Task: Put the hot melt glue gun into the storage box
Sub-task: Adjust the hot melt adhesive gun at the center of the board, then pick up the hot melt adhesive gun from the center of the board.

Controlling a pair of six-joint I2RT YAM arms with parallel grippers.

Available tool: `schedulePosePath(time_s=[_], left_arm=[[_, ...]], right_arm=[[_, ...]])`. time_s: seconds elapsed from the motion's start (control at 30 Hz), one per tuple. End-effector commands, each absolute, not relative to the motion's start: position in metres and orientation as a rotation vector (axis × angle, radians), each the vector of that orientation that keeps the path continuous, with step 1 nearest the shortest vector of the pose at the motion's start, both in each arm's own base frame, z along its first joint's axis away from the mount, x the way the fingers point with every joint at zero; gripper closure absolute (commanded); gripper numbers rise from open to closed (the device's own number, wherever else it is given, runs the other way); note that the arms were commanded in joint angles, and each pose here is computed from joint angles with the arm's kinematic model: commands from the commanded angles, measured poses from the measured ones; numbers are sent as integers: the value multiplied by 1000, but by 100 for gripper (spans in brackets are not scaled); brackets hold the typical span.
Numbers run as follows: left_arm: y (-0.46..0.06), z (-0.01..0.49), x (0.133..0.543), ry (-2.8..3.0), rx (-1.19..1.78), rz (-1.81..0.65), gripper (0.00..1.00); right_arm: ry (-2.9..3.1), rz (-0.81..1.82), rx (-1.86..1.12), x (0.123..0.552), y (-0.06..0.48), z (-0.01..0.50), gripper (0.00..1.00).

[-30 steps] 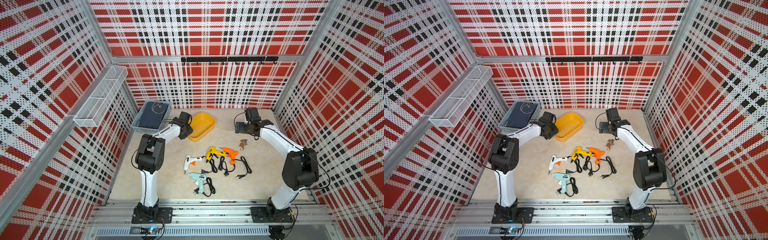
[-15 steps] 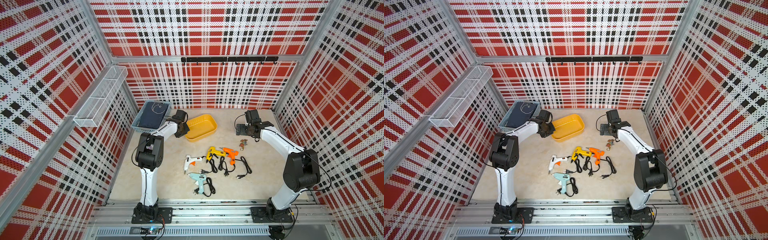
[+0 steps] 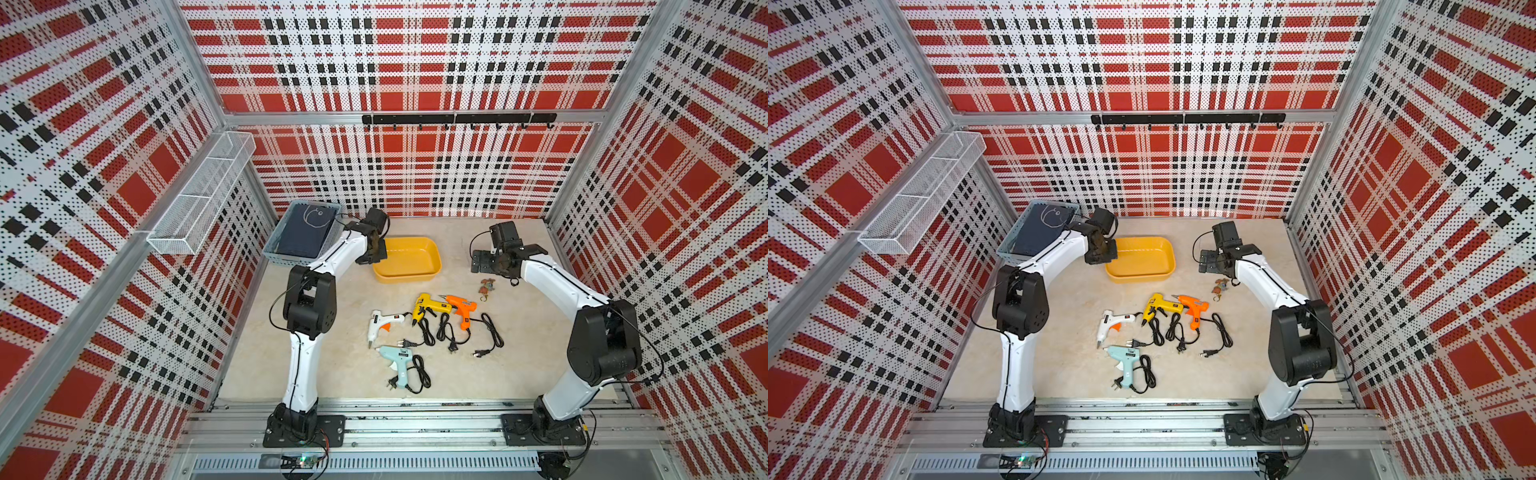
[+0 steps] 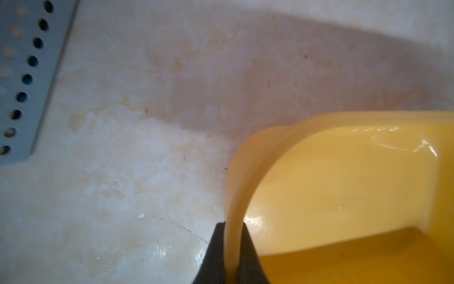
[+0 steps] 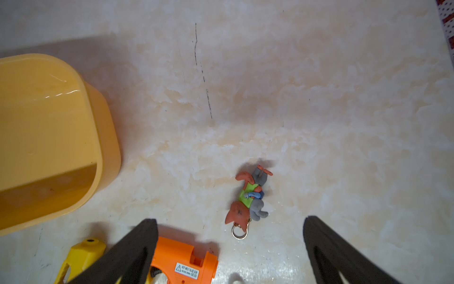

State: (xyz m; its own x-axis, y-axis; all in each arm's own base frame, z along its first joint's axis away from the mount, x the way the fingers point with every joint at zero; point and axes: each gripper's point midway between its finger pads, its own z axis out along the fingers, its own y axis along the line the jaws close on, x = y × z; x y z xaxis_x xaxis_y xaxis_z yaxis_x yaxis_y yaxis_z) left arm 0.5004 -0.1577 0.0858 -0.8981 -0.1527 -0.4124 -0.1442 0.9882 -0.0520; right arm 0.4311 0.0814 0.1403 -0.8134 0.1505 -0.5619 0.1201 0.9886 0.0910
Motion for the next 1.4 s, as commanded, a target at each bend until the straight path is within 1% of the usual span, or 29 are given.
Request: schedulePosePath(time_s=[0.0,0.03,0.07,0.13,0.2,0.27,0.43,0.53,0.6,0.7,0.8,1.1,1.2,1.37], left_arm=[[-156,56,479,2807,-151,40,100],[-157,53,476,2817,-145,43,100],[-156,50,474,2824,-141,47,100],[-156,46,470,2834,-141,46,100],[-156,46,469,2834,-147,43,97],[-154,51,471,2821,-166,40,88],[-146,77,484,2747,-219,39,54],[-145,102,493,2691,-237,32,47],[-144,121,499,2654,-248,17,45],[-142,143,505,2609,-271,-10,44],[-139,161,506,2572,-288,-24,44],[-117,190,502,2522,-331,-20,45],[-110,193,501,2517,-347,-14,46],[-104,197,502,2507,-364,-15,47]], right_arm=[[2604,162,275,410,89,126,0],[2615,161,272,406,89,122,0],[2636,244,314,401,98,119,0],[2666,272,298,391,105,114,0],[2695,312,327,381,114,111,0],[2731,320,301,370,122,109,0],[2807,405,255,339,147,103,0],[2863,393,218,323,157,94,2],[2883,369,204,319,158,85,5],[2919,335,202,318,157,68,15],[2963,292,202,319,155,50,22],[3043,257,200,315,157,22,37],[3061,247,193,310,156,17,46],[3073,207,172,308,152,16,67]])
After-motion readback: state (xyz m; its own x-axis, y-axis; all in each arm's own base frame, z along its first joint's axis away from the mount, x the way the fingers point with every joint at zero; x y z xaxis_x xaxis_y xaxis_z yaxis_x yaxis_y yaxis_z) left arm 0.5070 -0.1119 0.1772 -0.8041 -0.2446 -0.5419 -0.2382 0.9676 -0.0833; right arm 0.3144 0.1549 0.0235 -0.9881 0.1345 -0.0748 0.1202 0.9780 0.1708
